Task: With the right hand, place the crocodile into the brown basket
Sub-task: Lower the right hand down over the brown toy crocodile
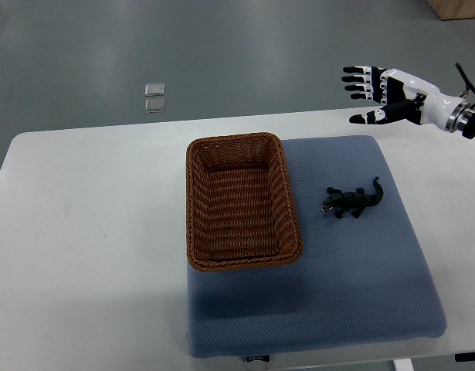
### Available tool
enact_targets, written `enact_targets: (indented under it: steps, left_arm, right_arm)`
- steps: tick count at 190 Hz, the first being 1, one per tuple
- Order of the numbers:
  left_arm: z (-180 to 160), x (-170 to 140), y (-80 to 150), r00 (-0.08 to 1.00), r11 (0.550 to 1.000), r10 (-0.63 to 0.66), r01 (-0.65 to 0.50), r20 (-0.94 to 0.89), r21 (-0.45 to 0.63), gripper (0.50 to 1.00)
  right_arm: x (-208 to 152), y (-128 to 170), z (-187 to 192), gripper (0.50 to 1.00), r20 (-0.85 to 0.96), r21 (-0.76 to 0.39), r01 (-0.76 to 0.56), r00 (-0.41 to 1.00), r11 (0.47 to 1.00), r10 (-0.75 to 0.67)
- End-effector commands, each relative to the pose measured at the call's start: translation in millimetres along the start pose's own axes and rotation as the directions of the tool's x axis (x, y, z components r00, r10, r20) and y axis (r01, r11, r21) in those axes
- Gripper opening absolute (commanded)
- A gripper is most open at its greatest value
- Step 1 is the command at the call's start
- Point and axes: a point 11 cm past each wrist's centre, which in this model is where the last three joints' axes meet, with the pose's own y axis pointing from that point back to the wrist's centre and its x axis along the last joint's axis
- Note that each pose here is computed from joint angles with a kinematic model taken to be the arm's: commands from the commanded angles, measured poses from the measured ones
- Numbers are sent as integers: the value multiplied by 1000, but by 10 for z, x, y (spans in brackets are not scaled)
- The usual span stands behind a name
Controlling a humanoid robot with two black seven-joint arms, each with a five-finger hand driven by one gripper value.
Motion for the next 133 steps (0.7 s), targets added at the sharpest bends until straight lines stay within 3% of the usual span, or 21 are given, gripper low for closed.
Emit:
enact_targets:
  steps: [1, 62, 97, 133]
  left_arm:
    - [0, 0, 0, 1000, 1000, 0, 0, 0, 0, 1000]
    - [0, 0, 0, 1000, 1000, 0, 0, 0, 0, 1000]
    - [0, 0, 0, 1000, 1000, 0, 0, 0, 0, 1000]
    - [0, 0, 0, 1000, 1000, 0, 0, 0, 0, 1000]
  right_arm:
    - [-75, -17, -98, 926, -109, 9, 76, 991, 997, -75]
    - [-431, -29, -40, 928, -408, -197, 293, 843, 936, -350]
    - [-450, 100, 257, 926, -665, -315, 221, 642, 923, -381]
    - [-603, 65, 310, 926, -739, -331, 250, 530, 910, -414]
